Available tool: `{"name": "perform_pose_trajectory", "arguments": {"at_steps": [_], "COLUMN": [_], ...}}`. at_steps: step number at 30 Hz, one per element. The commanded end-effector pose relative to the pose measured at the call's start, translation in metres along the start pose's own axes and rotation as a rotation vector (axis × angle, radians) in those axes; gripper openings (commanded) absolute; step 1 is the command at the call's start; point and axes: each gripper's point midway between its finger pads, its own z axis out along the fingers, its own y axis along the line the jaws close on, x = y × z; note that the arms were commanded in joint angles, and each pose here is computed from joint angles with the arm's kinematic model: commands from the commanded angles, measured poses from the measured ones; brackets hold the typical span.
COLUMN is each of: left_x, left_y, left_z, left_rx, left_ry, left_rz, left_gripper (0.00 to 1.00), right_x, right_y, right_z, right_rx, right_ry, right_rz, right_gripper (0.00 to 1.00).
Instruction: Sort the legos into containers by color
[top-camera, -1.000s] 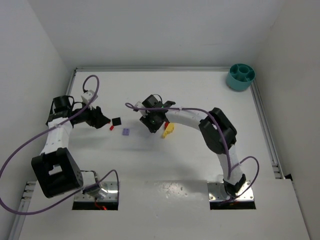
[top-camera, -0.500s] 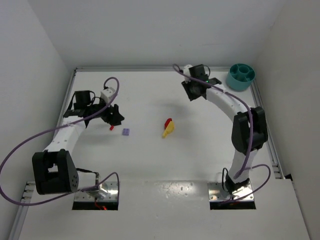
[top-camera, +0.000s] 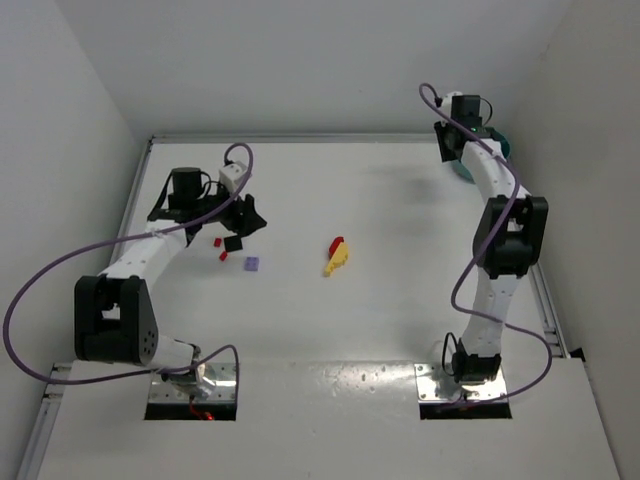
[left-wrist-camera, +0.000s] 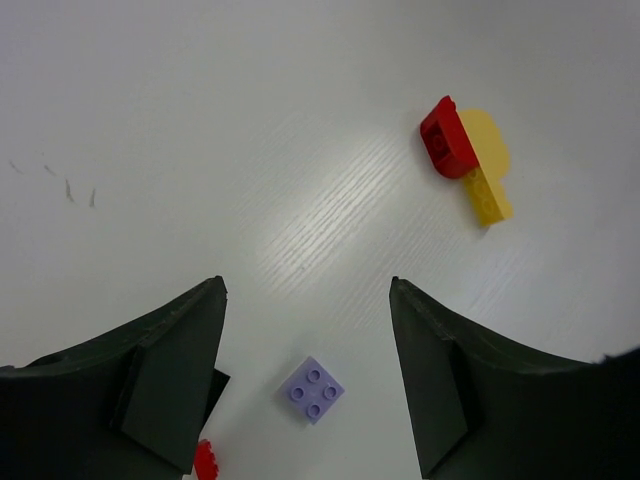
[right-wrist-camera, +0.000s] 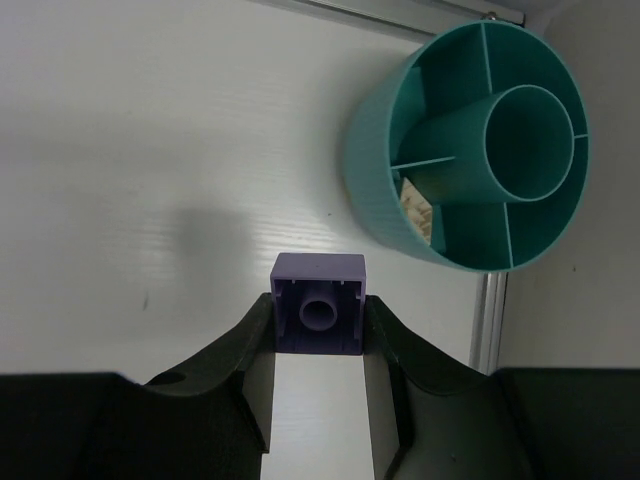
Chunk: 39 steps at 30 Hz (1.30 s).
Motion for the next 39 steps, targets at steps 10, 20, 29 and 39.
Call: {"name": "perform_pose_trajectory", "arguments": {"at_steps": [10, 20, 29, 39], "left_x": [-0.02, -0.018, -0.023, -0.018], "left_y": [0.007, 0.008, 0.009, 0.009], "left_z": [0.01, 0.019, 0.021, 0.023], "left_rx": [0.001, 0.008, 0.014, 0.016], "left_ry": [-0.074, -0.084, -0.098, -0.092], "left_rz": [0.024, -0.004, -0.01, -0.016], "left_gripper": [0.72, 0.72, 0.72, 0.72], "right_x": [-0.009, -0.007, 0.001, 0.006], "right_y": [-0.086, -0.126, -0.148, -0.168], "right_z": [0.043, 0.042, 0.05, 0.051], "right_rx": [0.273, 0.37, 0.419, 0.455], "right_ry": [-0.04, -0.058, -0.049, -0.055], "right_rz": [0.128, 0.174, 0.207, 0.255], "right_gripper": [0.19, 0.19, 0.19, 0.19]}}
